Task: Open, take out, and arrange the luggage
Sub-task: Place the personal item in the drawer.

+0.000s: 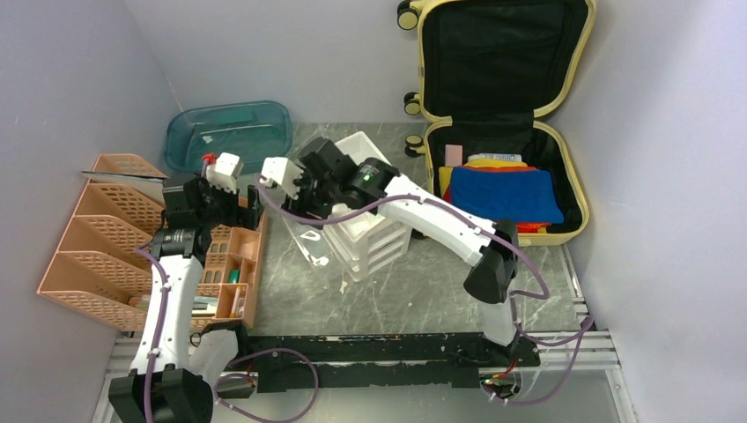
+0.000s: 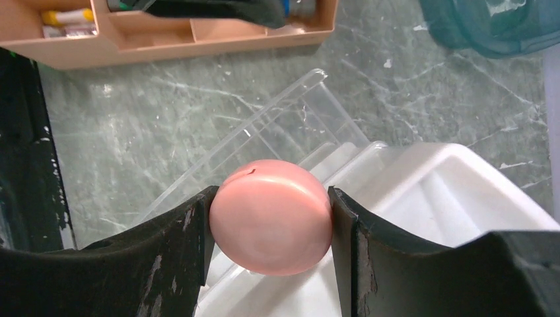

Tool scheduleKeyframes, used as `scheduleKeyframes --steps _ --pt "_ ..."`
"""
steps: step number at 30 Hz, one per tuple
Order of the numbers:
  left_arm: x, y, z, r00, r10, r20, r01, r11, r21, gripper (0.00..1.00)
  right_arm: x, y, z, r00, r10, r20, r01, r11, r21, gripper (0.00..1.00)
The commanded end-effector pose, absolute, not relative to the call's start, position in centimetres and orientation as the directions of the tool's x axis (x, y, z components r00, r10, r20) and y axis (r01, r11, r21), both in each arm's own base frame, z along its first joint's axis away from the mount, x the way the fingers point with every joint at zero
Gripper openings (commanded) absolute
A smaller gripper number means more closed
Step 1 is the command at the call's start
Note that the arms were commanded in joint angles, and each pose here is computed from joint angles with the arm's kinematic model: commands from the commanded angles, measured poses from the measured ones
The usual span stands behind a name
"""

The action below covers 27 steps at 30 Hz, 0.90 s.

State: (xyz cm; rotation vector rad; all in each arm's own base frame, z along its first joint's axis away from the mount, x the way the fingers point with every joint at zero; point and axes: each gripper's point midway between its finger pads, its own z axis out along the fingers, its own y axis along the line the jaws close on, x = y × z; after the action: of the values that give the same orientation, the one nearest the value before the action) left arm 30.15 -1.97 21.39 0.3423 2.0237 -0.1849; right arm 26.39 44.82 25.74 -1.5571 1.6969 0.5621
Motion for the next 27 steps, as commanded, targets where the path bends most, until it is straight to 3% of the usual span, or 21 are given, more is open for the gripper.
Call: scheduleKeyframes --steps 1,18,27 --pt "30.5 -2.1 23.0 -0.374 0.131 -0.918 0.323 0.946 0.003 1.0 26.2 45.0 25.2 0.111 -0.704 -0.702 -0.932 0.173 -0.32 0.62" --pt "30.4 -1.5 23.2 -0.369 0.119 -0.922 0.304 0.953 0.001 1.0 27.4 44.8 18.4 0.058 -0.832 -0.552 -0.883 0.216 -0.418 0.66" --pt "30.5 -1.4 23.0 -0.375 0.12 -0.919 0.306 0.952 -0.001 1.0 27.1 45.2 17.4 0.061 -0.844 -0.533 -0.895 0.19 -0.403 0.68"
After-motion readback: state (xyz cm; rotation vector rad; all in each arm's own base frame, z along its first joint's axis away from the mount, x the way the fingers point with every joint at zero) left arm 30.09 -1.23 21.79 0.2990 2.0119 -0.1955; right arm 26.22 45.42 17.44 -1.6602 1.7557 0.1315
